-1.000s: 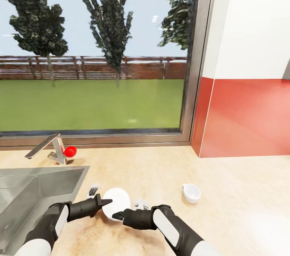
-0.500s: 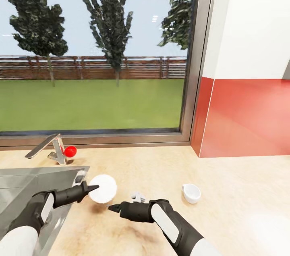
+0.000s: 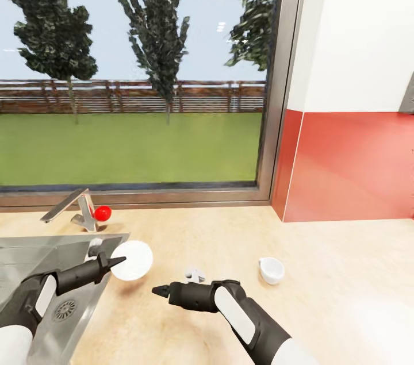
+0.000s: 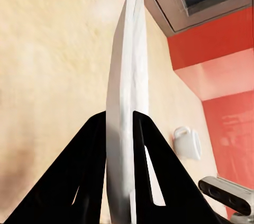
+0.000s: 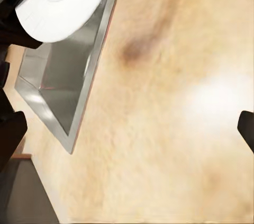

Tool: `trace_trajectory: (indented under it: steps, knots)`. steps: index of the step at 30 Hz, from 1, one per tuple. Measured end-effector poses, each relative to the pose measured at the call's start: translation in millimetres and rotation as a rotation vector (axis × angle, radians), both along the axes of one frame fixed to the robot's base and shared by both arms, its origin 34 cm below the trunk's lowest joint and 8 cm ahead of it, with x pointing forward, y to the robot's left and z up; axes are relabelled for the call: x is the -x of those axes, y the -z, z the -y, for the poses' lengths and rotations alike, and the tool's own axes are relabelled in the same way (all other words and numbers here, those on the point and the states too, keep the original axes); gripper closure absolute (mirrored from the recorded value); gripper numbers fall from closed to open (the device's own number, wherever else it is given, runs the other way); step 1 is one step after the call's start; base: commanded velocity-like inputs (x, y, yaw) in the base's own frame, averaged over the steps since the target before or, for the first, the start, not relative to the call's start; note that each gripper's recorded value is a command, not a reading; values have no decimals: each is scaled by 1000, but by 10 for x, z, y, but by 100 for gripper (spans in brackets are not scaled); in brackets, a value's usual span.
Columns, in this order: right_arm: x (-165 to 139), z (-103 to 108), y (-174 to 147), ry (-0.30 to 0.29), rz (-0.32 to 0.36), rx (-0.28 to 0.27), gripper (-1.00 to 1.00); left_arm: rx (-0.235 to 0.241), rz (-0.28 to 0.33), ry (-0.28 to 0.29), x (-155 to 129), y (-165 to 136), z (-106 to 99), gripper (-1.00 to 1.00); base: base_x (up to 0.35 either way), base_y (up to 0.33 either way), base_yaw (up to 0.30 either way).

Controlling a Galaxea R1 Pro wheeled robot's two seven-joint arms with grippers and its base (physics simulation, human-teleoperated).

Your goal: Set up a coffee station on the kitchen countertop: keep the coffee maker on the countertop, move the bottle of coffee from the kitchen shelf to the counter next to the coffee maker, place a paper coffee filter on top of the coffee maker, put the saucer next to the coffee maker with the coffee cup on the saucer, and place the electric kettle next to the coffee maker.

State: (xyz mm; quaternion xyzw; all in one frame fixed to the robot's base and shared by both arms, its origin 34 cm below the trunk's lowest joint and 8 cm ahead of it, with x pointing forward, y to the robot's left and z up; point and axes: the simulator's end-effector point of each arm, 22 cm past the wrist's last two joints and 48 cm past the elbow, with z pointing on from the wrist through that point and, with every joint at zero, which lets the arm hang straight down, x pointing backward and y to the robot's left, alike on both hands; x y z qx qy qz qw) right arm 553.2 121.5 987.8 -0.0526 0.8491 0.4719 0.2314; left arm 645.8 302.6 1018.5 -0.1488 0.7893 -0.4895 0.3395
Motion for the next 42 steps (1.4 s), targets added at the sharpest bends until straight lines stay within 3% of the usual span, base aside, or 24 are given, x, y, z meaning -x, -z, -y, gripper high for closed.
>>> trace_trajectory:
  steps: [20, 24, 27, 33, 42]
  knots:
    - [2, -12, -22, -3, 4, -5, -100, -2, 10, -2, -8, -30, -5, 100, -337, 0, 0]
    - [-8, -66, -168, -14, 33, -25, -100, -1, 12, -1, -8, -38, -8, 100, -338, 0, 0]
    - [49, -126, -193, -37, 48, -21, -100, 34, 39, 20, 8, -132, 46, 100, -338, 0, 0]
    - [78, -153, -201, -48, 53, -18, -100, 49, 51, 29, 20, -167, 65, 100, -338, 0, 0]
    - [729, -440, 167, -227, 57, 83, -100, 41, 53, 21, 28, -179, -25, 100, -338, 0, 0]
